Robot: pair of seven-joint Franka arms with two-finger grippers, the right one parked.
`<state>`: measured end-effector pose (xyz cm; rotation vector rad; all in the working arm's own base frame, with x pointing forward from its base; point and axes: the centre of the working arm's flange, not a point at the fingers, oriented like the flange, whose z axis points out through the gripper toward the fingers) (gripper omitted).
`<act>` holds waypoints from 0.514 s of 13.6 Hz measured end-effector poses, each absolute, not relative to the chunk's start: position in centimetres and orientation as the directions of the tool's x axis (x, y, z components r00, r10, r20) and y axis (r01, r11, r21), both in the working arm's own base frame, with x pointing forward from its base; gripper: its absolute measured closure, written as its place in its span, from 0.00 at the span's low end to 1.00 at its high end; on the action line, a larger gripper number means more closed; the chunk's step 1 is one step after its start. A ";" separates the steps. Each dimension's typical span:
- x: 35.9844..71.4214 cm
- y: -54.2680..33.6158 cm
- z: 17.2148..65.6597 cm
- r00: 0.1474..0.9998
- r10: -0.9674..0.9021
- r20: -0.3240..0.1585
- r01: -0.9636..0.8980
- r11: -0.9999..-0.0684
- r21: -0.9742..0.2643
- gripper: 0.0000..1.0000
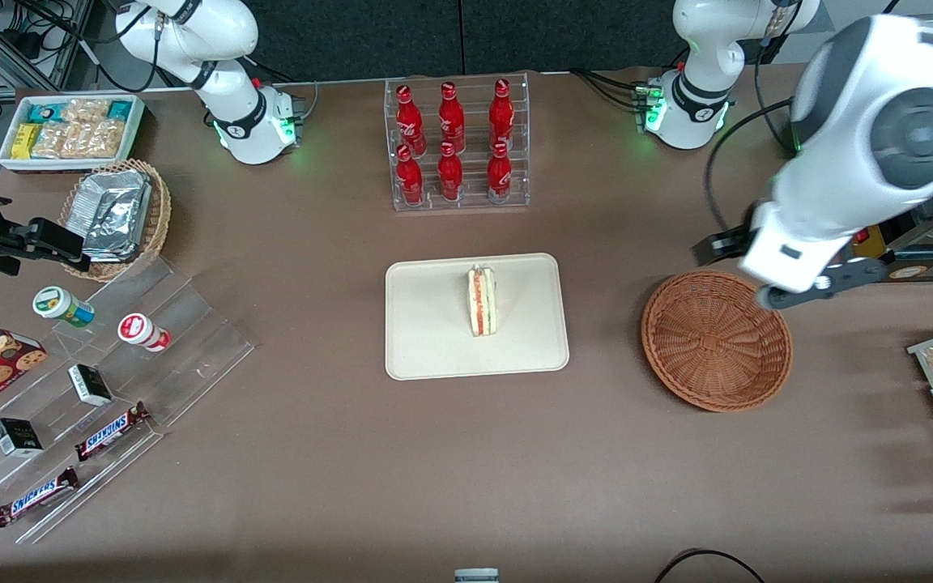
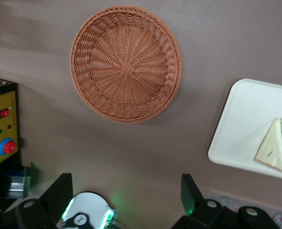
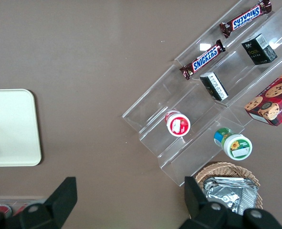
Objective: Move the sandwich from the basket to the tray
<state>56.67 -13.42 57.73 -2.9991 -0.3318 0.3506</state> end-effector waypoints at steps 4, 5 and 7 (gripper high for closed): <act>54.5 -7.4 61.1 0.960 0.096 -0.263 0.075 -0.993 -0.086 0.00; 53.9 -6.2 61.6 0.962 0.065 -0.266 0.046 -0.996 -0.077 0.00; 52.6 -4.1 62.0 0.962 0.024 -0.273 0.007 -0.998 -0.063 0.00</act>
